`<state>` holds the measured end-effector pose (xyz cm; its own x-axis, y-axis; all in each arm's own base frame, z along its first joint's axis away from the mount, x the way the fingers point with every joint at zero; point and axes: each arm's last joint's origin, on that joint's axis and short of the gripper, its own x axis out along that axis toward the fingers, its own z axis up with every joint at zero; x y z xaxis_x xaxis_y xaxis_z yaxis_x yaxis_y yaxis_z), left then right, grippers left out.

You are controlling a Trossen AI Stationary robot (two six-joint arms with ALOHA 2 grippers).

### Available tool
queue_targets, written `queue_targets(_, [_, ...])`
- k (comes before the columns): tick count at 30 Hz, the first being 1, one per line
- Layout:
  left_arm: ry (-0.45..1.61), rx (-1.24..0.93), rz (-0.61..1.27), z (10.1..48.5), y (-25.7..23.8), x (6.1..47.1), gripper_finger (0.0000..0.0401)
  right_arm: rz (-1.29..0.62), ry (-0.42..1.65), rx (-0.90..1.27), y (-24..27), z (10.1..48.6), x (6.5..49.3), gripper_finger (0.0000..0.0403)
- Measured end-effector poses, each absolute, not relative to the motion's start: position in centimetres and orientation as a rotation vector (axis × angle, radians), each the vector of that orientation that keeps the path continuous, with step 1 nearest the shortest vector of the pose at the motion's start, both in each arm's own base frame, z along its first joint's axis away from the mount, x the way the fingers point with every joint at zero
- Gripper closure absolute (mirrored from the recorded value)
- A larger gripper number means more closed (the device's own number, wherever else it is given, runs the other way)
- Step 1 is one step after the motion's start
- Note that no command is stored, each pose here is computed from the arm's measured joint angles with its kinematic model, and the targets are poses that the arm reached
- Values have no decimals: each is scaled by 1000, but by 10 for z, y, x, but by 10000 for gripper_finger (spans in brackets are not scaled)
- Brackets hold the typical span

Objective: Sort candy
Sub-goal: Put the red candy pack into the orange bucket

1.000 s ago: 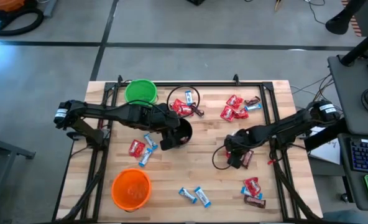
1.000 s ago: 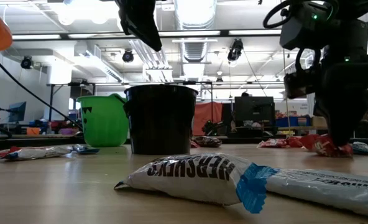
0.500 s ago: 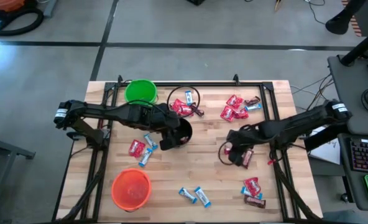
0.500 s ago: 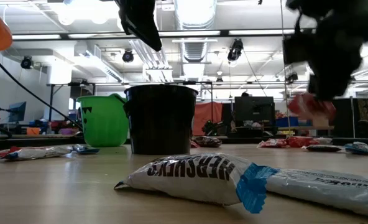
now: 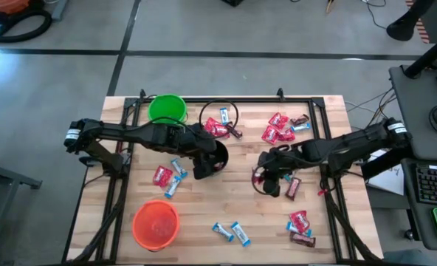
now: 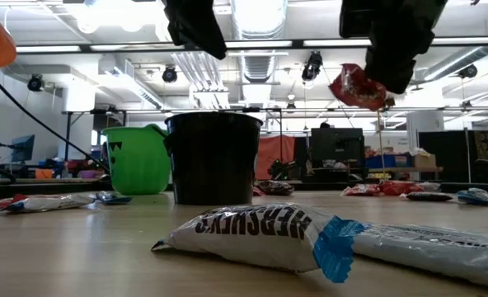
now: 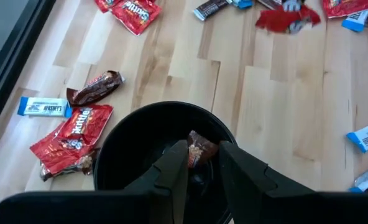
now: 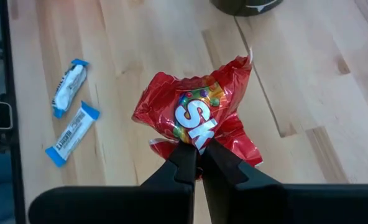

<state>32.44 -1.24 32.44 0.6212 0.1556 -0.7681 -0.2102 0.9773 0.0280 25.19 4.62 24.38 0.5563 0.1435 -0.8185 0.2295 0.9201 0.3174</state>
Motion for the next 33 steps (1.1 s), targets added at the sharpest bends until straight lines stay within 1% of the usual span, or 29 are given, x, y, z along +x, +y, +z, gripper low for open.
queue_targets(3, [878, -81, 188, 324, -13, 325, 319, -53, 998, 408, 47, 243, 258, 394])
queue_targets(7, [876, -85, 189, 324, -13, 325, 301, -55, 975, 386, 48, 248, 263, 394])
queue_targets(12, [869, -87, 186, 325, -13, 325, 277, -58, 894, 370, 48, 263, 270, 394])
queue_targets(16, [855, -112, 134, 326, -15, 327, 264, -59, 844, 348, 47, 274, 275, 394])
queue_targets(26, [764, -145, 23, 333, -18, 334, 262, -47, 748, 356, 42, 284, 283, 394])
queue_targets(30, [733, -138, 10, 335, -18, 336, 262, -22, 742, 360, 43, 285, 285, 394])
queue_targets(33, [712, -154, -34, 337, -20, 338, 262, -10, 730, 357, 44, 286, 288, 394])
